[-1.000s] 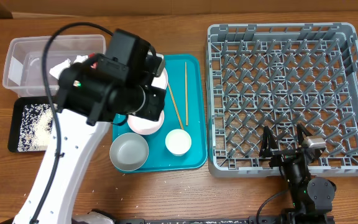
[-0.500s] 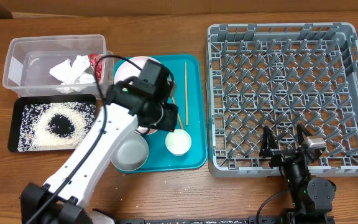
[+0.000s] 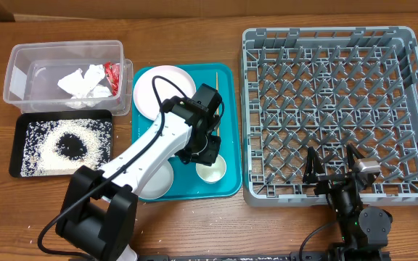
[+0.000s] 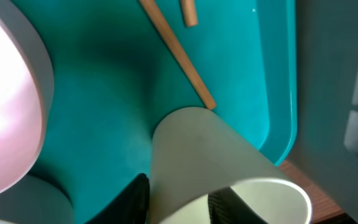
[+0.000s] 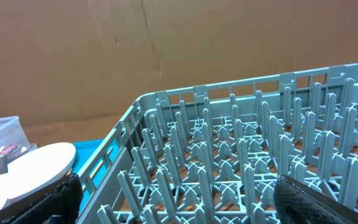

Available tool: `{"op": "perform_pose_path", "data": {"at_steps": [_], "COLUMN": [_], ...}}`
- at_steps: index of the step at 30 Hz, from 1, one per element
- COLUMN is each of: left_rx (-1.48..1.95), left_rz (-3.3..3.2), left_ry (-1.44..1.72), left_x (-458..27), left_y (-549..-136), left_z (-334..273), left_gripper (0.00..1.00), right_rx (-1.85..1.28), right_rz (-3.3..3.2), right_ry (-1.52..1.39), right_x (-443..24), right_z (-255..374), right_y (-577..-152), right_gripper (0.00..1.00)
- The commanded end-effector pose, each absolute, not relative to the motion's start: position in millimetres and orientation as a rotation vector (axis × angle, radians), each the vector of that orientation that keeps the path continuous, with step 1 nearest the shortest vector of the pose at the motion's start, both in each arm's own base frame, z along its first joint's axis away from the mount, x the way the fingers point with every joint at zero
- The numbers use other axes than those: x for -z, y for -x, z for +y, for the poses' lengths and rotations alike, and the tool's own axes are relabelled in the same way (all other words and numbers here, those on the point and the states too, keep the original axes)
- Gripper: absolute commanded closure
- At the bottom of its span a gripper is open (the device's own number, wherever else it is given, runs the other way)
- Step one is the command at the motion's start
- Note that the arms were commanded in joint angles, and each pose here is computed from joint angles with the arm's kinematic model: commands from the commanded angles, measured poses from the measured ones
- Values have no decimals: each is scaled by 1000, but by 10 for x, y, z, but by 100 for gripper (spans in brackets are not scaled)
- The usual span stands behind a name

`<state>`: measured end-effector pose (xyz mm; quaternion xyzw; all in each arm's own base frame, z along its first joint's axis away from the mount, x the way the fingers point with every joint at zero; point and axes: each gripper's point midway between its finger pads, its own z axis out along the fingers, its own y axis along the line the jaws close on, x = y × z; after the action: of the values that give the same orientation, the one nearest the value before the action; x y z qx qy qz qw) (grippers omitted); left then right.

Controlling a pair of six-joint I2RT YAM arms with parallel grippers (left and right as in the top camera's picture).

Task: Sort waste into correct bins and load items into the dishwasher
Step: 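Lift the paper cup and hold it sideways toward the dish rack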

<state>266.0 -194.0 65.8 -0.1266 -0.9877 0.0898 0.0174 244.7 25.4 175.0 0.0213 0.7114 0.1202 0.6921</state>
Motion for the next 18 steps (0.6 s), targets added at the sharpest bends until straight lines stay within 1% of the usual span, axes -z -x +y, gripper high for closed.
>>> {"op": "perform_pose_path", "data": {"at_steps": [1,4,12,15,16,18], "left_rx": [-264,-264,-335,-532,-689,-850], "left_rz": [-3064,-3064,-3054,-3010,-2970,-2928], "left_ry": [390,390,378,410,426,455], "left_x": [-620,-620,-670,-827,-990,-1186], "left_y": [-2647,-2648,-2681,-2731,-2778,-2832], "left_z": [-1942,-1941,-1969,-2063,-2117,-2148], "left_gripper": [81,96,96,96,96,96], "right_rx": [-274,-274,-274,-274,-274,-274], "right_rz": [1588,1588,1588,1588,1588,1588], "right_ry": [-41,-41,-41,-41,-41,-41], "right_x": [-1726,-1726,-1726,-1726,-1726,-1726], "right_z": [267,267,267,267,267,267], "right_y": [-2447,-2447,-2447,-2447,-2447,-2447], "right_gripper": [0,0,0,0,0,0]}}
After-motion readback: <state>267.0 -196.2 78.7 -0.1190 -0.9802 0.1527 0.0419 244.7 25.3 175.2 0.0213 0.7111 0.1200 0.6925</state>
